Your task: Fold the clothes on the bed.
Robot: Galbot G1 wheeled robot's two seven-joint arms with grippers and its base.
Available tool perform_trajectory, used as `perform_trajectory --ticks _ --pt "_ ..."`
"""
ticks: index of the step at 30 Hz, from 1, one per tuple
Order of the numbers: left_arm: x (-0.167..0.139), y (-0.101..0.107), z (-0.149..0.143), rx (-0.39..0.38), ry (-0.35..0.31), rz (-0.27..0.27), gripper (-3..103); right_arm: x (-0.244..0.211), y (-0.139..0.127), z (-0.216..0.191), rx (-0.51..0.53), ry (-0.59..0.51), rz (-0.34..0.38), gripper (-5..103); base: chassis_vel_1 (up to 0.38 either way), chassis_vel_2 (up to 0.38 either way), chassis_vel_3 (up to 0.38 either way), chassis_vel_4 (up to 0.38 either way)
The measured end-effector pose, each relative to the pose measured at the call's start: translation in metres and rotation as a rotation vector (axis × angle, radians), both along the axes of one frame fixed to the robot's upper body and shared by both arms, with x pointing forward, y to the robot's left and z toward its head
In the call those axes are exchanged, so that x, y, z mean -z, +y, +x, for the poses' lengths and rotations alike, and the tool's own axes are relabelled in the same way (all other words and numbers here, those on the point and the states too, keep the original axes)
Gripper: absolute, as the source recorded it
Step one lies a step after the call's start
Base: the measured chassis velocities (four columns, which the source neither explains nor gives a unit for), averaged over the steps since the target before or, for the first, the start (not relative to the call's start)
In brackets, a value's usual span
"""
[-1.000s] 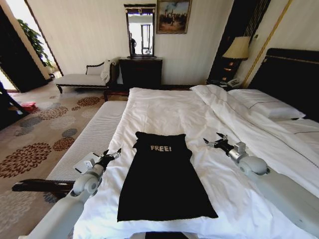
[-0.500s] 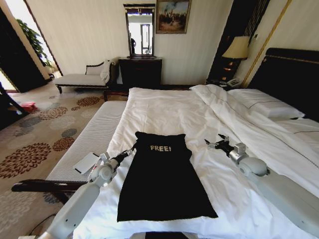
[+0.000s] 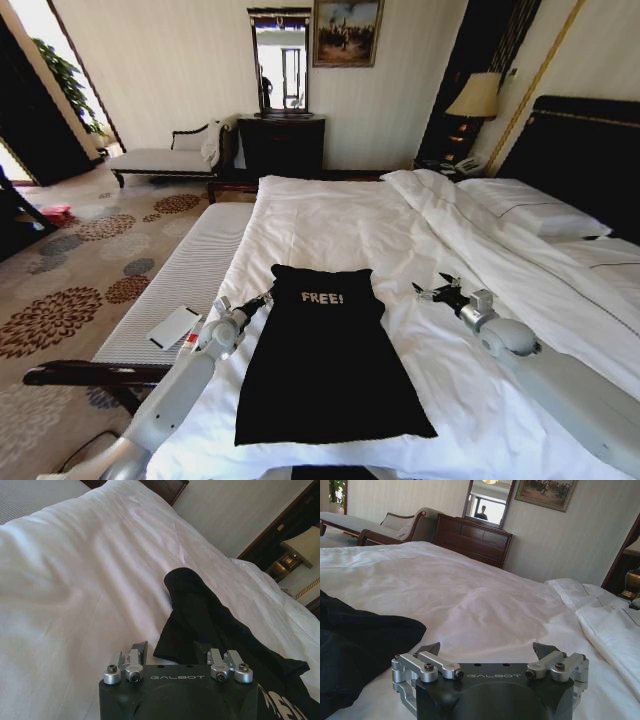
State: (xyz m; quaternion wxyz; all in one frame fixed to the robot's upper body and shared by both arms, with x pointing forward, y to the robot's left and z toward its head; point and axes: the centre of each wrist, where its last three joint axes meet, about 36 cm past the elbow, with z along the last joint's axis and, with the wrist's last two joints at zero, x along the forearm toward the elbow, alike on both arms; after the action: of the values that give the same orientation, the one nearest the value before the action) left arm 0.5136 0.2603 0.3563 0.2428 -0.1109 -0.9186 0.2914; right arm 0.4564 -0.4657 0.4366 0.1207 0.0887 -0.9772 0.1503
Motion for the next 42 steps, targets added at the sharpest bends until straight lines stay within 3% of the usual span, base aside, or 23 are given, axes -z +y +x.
perform_trajectory --ticks 5,9,11,15,17,19,22,29,34,42 --pt "0.002 -0.004 0.004 0.000 0.009 0.001 58 -0.002 0.000 0.001 0.003 -0.001 0.001 100 0.000 0.000 0.000 0.000" --pt "0.002 -0.008 0.004 0.001 0.019 0.005 40 -0.003 -0.001 0.001 0.006 -0.004 0.002 100 0.000 0.000 0.000 0.000" --pt "0.002 -0.008 0.004 0.000 0.019 0.005 40 -0.003 -0.001 0.001 0.006 -0.004 0.002 100 0.000 0.000 0.000 0.000" --pt "0.003 -0.008 0.001 -0.002 0.024 0.006 18 -0.003 0.000 0.001 0.007 -0.003 0.003 100 0.000 0.000 0.000 0.000" --pt "0.003 -0.008 0.001 -0.005 0.026 0.007 18 -0.002 0.000 0.001 0.007 -0.003 0.003 100 0.000 0.000 0.000 0.000" --pt "0.004 -0.008 0.001 -0.009 0.028 0.006 7 -0.002 0.001 0.001 0.008 -0.003 0.002 100 0.000 0.000 0.000 0.000" --pt "0.003 -0.008 0.001 -0.011 0.026 0.006 1 -0.002 0.001 0.001 0.008 -0.004 0.002 100 0.000 0.000 0.000 0.000" --pt "-0.001 -0.004 0.003 -0.033 0.006 0.007 0 -0.002 0.002 0.000 0.006 -0.005 -0.002 100 0.000 0.000 0.000 0.000" --pt "-0.014 0.020 0.005 -0.125 -0.016 0.000 0 -0.001 0.003 0.000 0.002 -0.007 -0.008 100 0.000 0.000 0.000 0.000" --pt "-0.025 0.043 -0.012 -0.156 -0.039 0.002 0 0.000 0.004 0.001 -0.001 -0.010 -0.009 100 0.000 0.000 0.000 0.000"
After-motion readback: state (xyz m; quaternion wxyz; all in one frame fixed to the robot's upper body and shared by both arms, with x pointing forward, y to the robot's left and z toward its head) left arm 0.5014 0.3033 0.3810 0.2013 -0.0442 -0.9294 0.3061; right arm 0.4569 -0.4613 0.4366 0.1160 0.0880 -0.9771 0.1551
